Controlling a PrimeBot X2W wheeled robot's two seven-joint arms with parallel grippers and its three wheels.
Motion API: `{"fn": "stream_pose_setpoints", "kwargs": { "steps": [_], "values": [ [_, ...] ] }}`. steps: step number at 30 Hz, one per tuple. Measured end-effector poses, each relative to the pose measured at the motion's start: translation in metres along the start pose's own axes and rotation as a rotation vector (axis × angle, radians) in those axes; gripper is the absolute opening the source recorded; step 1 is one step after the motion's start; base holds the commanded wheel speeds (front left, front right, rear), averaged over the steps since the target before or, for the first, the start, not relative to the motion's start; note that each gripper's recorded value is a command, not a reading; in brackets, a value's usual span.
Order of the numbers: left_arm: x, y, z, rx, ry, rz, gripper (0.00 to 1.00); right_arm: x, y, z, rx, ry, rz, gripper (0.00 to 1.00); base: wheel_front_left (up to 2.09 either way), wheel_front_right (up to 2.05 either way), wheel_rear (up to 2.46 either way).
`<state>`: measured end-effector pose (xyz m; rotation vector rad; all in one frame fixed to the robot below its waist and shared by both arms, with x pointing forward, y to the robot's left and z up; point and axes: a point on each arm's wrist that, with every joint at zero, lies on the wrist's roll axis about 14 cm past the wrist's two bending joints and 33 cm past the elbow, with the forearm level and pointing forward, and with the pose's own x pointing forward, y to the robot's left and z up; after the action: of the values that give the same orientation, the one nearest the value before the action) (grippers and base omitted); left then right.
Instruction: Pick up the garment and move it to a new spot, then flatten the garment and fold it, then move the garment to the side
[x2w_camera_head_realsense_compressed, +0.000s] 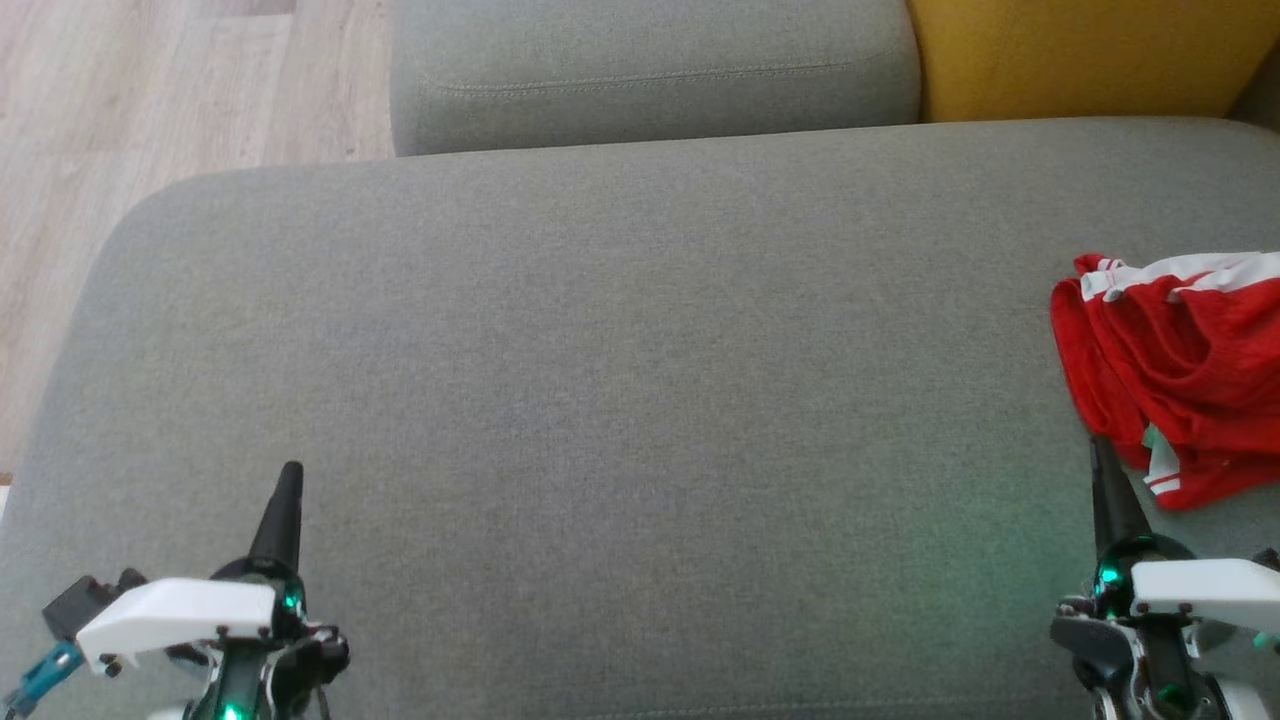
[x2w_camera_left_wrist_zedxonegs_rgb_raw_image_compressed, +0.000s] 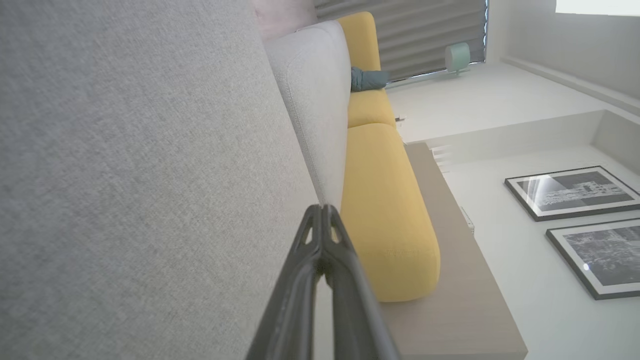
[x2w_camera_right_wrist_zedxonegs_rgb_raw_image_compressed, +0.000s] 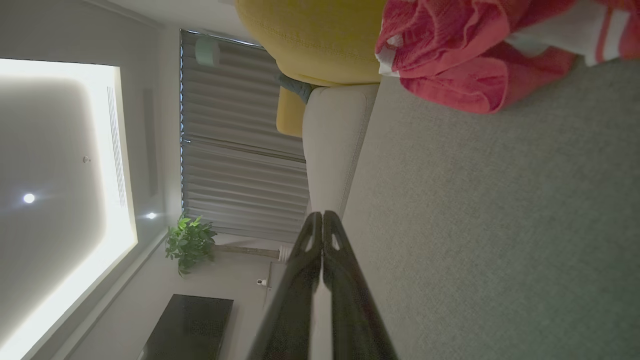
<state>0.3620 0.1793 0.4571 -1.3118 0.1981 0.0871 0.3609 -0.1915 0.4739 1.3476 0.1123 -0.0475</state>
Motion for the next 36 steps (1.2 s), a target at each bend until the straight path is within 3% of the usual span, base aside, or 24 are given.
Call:
{"fn": "stream_pose_setpoints", "kwargs": {
  "steps": [19, 36],
  "values": [
    [0.008, -0.019, 0.014, -0.251, -0.033, -0.098, 0.0, 0.009, -0.001, 0.01, 0.239, -0.048, 0.006, 0.0, 0.0, 0.0, 0.0],
    [0.008, -0.018, 0.013, -0.258, -0.028, -0.096, 0.0, 0.012, 0.003, 0.012, 0.244, -0.053, 0.019, 0.0, 0.0, 0.0, 0.0]
  ]
}}
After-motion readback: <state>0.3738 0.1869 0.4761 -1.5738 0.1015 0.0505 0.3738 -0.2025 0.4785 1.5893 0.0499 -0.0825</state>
